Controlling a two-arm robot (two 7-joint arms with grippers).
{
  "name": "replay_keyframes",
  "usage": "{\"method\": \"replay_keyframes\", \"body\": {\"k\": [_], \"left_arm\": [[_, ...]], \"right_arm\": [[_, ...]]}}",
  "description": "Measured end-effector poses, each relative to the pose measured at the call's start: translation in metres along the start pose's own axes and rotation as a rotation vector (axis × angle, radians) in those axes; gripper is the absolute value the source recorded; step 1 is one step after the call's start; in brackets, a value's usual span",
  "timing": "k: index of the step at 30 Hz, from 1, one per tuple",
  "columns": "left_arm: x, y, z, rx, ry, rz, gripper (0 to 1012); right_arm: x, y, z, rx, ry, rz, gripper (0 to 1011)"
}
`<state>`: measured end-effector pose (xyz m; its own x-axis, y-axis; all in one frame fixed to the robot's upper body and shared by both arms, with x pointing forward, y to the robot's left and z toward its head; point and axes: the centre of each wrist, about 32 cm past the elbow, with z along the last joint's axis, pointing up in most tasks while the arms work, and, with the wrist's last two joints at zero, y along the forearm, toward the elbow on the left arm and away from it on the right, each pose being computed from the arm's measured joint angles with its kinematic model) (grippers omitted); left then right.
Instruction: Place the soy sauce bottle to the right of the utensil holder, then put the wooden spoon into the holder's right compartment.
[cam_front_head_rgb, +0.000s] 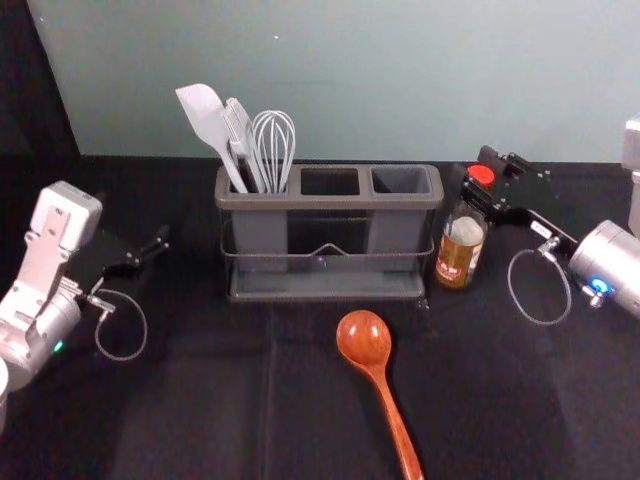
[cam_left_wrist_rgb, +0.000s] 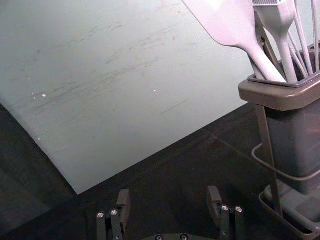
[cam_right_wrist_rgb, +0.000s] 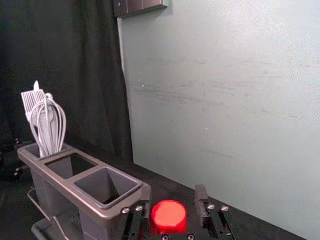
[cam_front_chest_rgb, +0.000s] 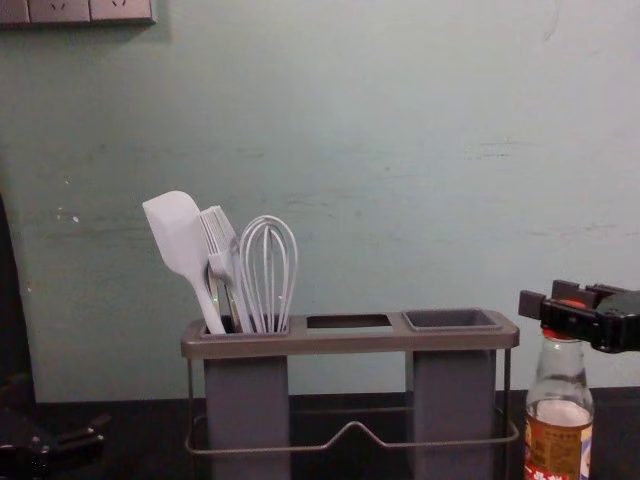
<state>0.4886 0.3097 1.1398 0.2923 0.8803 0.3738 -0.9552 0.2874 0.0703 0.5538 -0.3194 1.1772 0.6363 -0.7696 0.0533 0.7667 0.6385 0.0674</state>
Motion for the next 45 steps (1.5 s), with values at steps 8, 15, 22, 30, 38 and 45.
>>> {"method": "replay_keyframes", "body": {"k": [8, 15, 22, 30, 38, 45], "left_arm": [[0.0000, 0.0000, 0.0000, 0.000, 0.000, 0.000, 1005], [0.0000, 0.0000, 0.0000, 0.000, 0.000, 0.000, 1005], [0.0000, 0.0000, 0.0000, 0.000, 0.000, 0.000, 1005], [0.0000, 0.0000, 0.0000, 0.000, 0.000, 0.000, 1005], [0.0000, 0.0000, 0.0000, 0.000, 0.000, 0.000, 1005], [0.0000, 0.0000, 0.0000, 0.000, 0.000, 0.000, 1005]], "right_arm": [[-0.002, -0.005, 0.011, 0.034, -0.012, -0.015, 795], [-0.009, -0.018, 0.023, 0.034, -0.026, -0.031, 982], [-0.027, -0.031, 0.029, 0.012, -0.031, -0.035, 1002], [-0.057, -0.046, 0.029, 0.022, -0.044, 0.004, 1002], [-0.089, -0.052, 0.019, 0.006, -0.043, 0.058, 1002], [-0.113, -0.051, 0.003, -0.015, -0.016, 0.104, 1002]]}}
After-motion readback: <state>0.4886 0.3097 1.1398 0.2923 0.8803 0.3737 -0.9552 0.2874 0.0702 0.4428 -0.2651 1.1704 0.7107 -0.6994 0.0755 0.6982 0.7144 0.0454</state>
